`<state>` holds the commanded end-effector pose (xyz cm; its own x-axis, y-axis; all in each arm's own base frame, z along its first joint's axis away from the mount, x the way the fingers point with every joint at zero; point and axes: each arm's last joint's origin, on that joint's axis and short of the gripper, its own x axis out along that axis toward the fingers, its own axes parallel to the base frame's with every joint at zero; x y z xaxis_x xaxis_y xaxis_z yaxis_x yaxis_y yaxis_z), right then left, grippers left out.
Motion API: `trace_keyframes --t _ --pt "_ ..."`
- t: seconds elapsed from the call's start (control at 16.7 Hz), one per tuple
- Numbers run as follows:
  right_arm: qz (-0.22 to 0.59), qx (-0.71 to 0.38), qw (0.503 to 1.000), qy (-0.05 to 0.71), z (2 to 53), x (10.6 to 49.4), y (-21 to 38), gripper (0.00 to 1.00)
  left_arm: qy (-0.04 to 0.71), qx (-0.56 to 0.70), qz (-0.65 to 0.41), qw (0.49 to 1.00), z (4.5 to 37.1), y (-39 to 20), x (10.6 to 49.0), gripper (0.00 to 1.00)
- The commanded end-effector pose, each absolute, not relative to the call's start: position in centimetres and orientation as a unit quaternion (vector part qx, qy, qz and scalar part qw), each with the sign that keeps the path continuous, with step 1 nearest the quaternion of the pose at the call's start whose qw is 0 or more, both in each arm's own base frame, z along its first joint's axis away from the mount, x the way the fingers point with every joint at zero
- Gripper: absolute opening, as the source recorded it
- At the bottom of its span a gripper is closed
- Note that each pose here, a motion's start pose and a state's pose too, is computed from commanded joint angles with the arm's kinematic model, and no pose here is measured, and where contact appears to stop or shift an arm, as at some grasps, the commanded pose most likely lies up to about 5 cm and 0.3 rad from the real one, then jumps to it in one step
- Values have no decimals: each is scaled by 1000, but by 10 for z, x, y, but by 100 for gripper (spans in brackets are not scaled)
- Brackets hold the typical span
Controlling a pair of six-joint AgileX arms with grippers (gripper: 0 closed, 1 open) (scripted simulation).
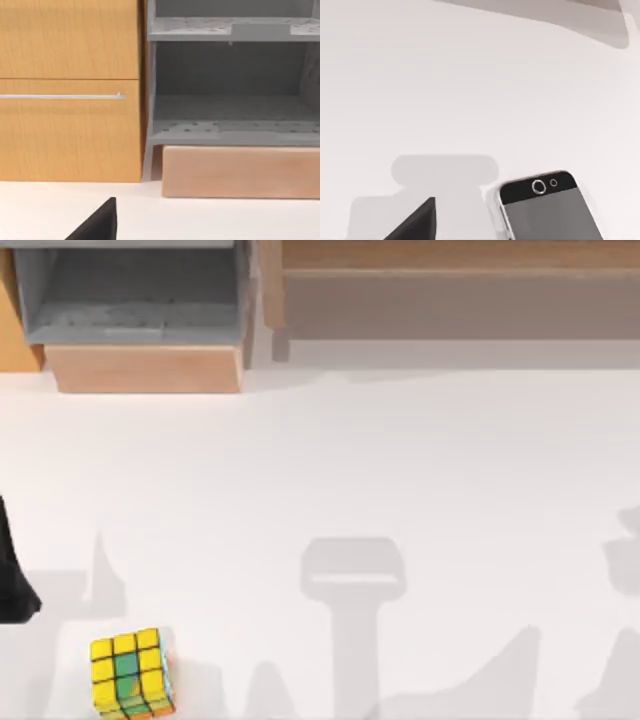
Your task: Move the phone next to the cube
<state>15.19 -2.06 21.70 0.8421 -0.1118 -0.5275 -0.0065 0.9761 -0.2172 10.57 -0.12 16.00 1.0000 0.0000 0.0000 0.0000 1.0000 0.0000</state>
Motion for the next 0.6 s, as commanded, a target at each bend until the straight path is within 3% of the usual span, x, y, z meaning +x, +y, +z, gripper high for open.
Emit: trace_keyframes --t 0.36,0.6 --pt "19 -138 841 523 211 235 -57 100 0 0 0 1000 160 -1 106 100" --pt "71 -129 758 636 179 280 -86 100 0 0 0 1000 160 -1 106 100"
